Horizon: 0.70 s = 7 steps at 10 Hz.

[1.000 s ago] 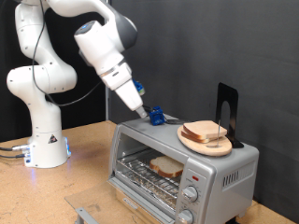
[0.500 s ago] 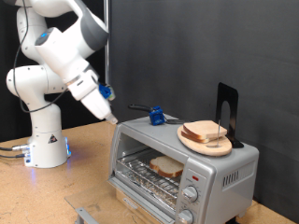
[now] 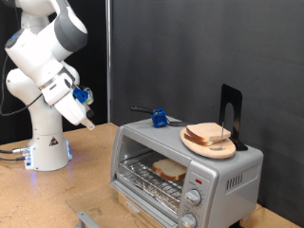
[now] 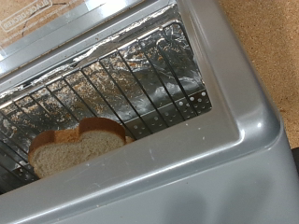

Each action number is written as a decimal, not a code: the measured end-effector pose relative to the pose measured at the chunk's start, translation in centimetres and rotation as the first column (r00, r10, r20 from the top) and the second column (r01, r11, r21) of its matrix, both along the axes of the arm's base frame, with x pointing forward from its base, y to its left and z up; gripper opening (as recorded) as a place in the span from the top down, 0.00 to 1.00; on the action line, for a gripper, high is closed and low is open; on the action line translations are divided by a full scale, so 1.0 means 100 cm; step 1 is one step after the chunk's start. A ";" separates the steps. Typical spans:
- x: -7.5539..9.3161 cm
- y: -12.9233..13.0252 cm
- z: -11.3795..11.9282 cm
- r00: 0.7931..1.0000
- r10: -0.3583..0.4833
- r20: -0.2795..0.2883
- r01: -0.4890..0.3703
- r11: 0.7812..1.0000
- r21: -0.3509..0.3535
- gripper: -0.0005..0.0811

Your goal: Make a piece of toast with the oven

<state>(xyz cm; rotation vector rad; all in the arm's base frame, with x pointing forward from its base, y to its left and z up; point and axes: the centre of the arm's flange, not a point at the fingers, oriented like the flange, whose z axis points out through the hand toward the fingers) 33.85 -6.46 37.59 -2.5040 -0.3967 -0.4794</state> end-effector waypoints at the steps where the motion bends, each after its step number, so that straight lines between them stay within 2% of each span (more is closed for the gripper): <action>1: -0.003 0.006 -0.003 0.996 -0.011 -0.092 0.016 0.998 0.062 0.00; 3: -0.010 0.001 -0.011 0.956 -0.022 -0.293 0.087 0.974 0.210 0.00; 4: -0.013 -0.011 -0.016 0.928 -0.028 -0.371 0.142 0.948 0.285 0.00; 5: -0.016 -0.028 -0.021 0.900 -0.035 -0.434 0.212 0.907 0.365 0.00; 7: -0.021 -0.057 -0.031 0.856 -0.051 -0.514 0.349 0.791 0.502 0.00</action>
